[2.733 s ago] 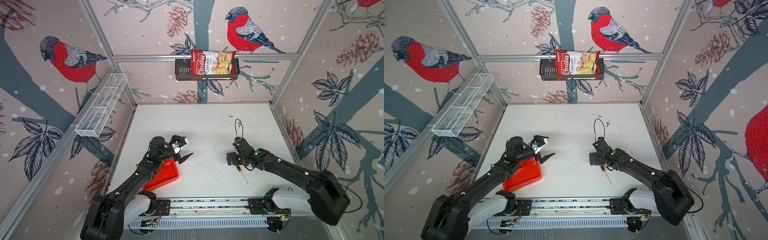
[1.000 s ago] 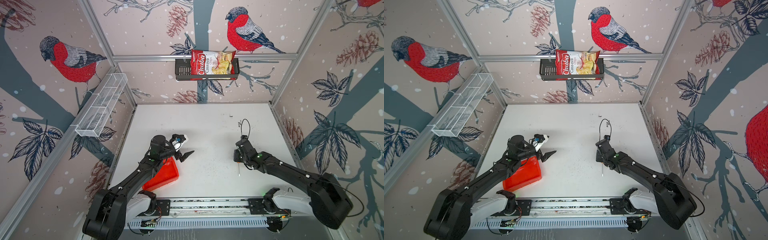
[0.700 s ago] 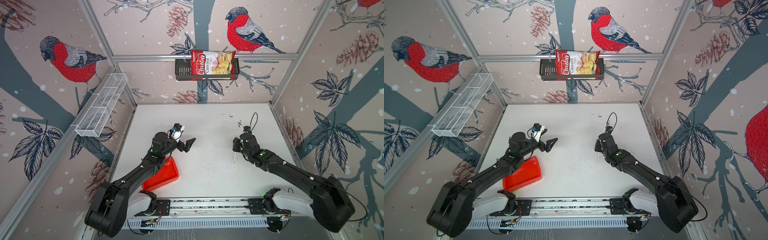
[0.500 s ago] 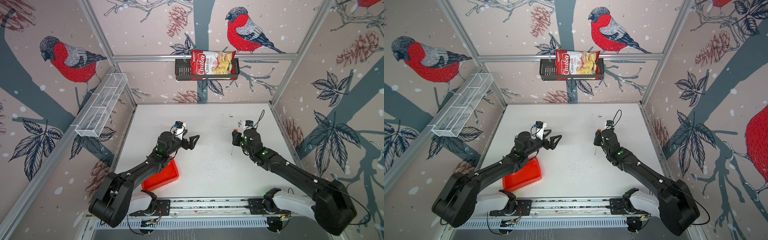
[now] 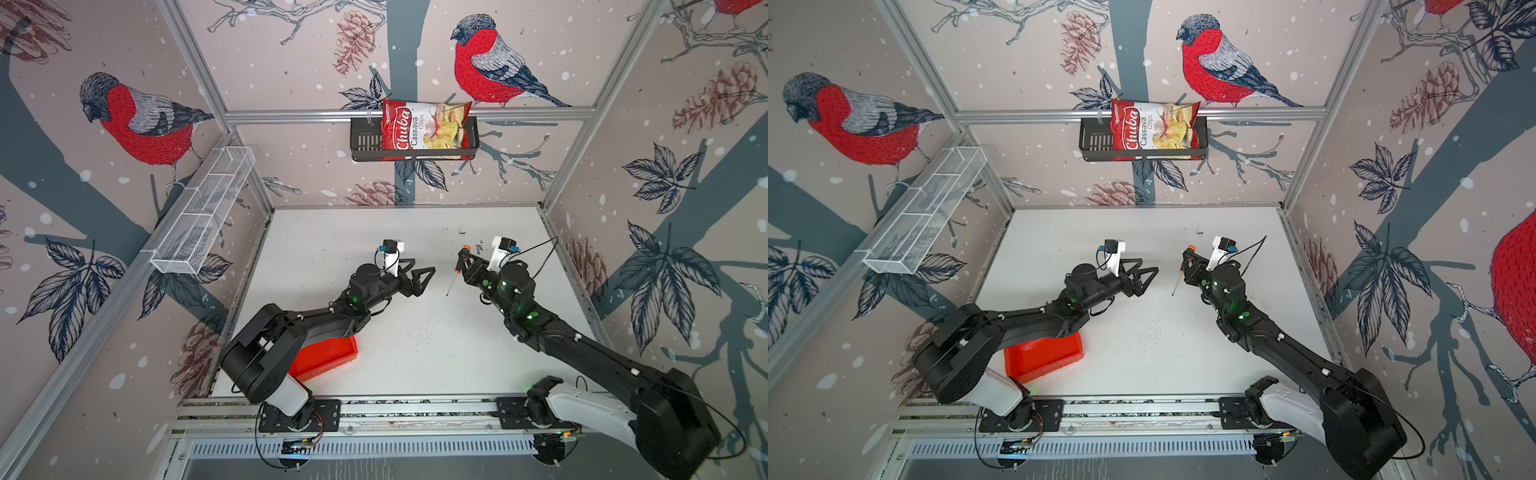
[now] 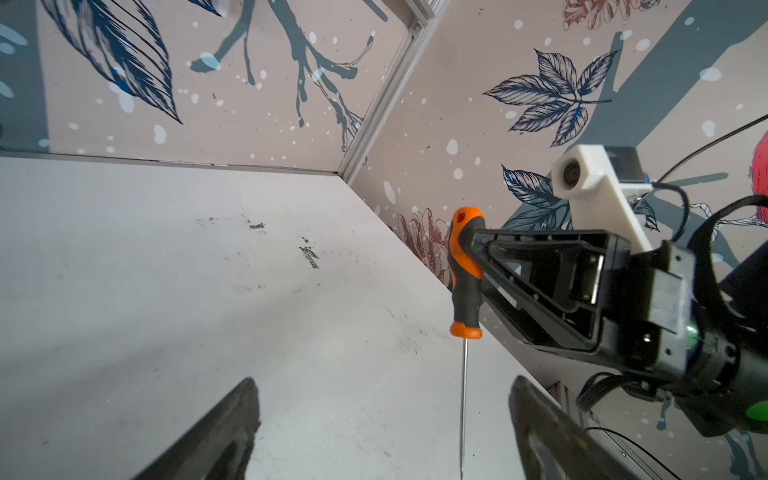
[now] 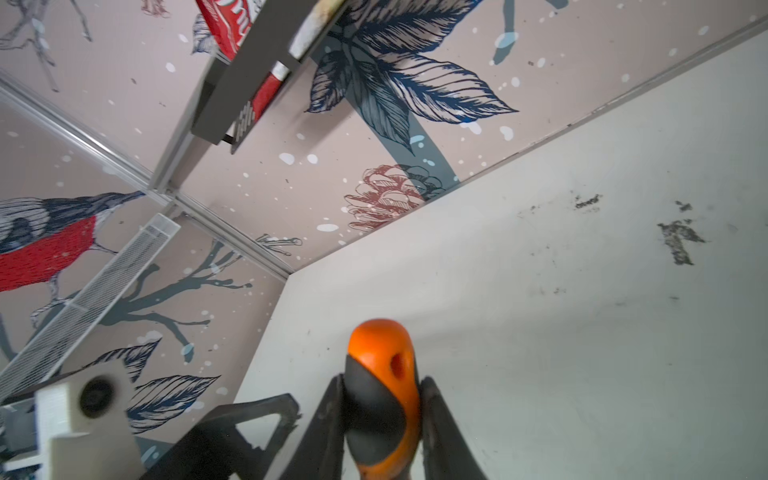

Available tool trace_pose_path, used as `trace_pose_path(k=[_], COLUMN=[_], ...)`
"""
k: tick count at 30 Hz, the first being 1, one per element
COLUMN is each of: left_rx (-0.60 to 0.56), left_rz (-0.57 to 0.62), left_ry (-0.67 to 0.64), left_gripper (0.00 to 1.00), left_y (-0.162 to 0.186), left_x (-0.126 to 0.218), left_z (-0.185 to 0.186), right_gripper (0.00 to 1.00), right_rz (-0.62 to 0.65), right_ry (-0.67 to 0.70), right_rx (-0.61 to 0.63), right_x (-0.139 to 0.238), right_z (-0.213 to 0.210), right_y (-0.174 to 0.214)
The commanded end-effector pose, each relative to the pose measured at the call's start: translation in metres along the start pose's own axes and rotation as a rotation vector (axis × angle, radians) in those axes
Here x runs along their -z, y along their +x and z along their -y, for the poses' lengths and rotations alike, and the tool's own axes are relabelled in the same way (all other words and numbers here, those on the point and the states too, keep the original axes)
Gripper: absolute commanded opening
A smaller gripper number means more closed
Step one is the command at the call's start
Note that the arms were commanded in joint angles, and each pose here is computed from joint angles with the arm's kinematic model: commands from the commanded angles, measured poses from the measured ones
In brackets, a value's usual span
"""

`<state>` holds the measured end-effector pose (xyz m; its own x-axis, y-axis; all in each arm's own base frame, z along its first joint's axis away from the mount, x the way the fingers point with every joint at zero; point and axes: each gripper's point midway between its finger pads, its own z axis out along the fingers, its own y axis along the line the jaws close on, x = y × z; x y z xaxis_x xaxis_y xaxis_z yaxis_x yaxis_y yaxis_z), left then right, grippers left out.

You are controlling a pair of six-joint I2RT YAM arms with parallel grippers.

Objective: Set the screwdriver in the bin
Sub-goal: 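Lift the screwdriver with the right gripper toward the left gripper while the left arm approaches, then close the left gripper on the screwdriver handle beside the right gripper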

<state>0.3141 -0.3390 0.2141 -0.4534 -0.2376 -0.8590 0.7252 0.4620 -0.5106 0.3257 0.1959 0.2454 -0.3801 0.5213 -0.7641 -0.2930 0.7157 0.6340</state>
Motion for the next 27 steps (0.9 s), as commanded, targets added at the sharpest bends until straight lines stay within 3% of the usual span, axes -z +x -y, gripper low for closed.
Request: trace_pose_path(k=[1,4,8,17,27], left_rx=[-0.021,-0.031,-0.023,-0.037,-0.037], left_rz=[0.045,0.036,0.058,0.073,0.063], left_ry=[0.09,0.142,0.197,0.227,0.237], left_gripper=[0.92,0.91,0.82,0.58,0.43], left_y=[-0.011,-0.007,-0.012,-0.015,-0.012], left_x=[-0.013,-0.025,-0.034,-0.042,-0.048], left_z=[0.025,0.038,0.047,0.053,0.056], right_gripper=[0.04,0.05,0.05,0.05,0.04], right_rz=[0.065,0.05,0.049,0.035,0.003], right_ry=[-0.112,-0.166,-0.205,-0.227,-0.237], right_rx=[0.009,0.031,0.058,0.083,0.101], right_x=[0.004,0.006,0.009,0.01,0.005], right_z=[-0.026,-0.037,-0.045,-0.05,-0.05], right_y=[-0.017,-0.015,-0.015,-0.013,-0.004])
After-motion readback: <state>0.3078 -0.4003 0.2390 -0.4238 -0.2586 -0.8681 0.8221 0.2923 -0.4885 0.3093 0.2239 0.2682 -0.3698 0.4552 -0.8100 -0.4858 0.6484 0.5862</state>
